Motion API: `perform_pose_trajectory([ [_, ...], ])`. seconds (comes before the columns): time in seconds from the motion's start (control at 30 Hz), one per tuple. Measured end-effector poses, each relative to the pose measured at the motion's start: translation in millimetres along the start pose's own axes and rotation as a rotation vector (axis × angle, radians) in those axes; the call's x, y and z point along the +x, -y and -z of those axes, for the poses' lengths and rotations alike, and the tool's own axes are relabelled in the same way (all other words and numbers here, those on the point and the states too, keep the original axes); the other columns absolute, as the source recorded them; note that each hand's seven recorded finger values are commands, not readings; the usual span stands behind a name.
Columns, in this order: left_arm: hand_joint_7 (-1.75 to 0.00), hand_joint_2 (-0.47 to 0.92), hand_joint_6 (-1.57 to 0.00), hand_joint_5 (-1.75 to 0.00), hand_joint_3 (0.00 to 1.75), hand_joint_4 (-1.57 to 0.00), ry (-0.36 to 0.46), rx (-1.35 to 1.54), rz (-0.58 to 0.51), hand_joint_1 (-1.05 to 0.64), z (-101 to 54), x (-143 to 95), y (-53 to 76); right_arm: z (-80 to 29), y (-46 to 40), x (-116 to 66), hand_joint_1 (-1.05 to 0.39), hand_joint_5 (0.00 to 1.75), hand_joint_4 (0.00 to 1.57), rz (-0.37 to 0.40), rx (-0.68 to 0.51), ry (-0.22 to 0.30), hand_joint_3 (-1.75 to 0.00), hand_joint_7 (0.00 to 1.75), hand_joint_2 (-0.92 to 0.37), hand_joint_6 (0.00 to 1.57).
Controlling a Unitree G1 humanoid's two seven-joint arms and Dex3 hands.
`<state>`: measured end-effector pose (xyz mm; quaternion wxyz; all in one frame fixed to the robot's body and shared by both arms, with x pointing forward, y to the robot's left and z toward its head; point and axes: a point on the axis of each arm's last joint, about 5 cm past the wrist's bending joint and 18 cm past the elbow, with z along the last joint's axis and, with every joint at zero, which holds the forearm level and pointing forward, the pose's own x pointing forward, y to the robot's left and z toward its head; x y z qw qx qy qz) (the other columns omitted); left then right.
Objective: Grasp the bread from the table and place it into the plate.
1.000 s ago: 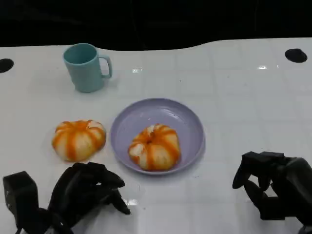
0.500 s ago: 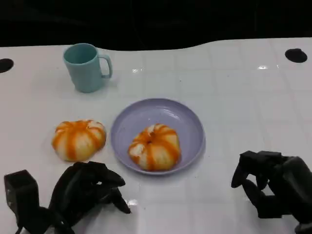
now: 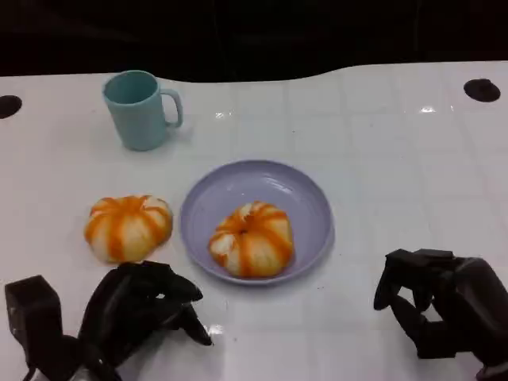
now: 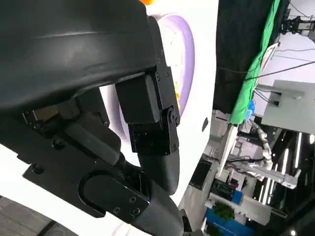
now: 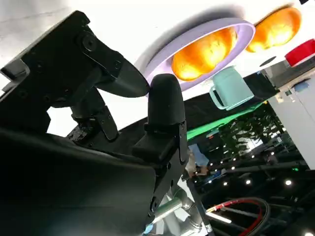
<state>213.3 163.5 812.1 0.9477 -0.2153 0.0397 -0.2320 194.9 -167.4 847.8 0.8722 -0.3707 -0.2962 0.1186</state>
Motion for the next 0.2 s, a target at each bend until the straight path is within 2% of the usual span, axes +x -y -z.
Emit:
perform_pose_trajectory([
  [0.2,-0.19,0.73,-1.57,-0.57,0.00,-1.57,0.000,0.000,0.000,-1.05,0.0,0.0,0.0,-0.2,0.2,0.0,-0.08,1.75,0.92,0.000,0.005,0.002,-1.38,1.67,-0.29,0.72],
])
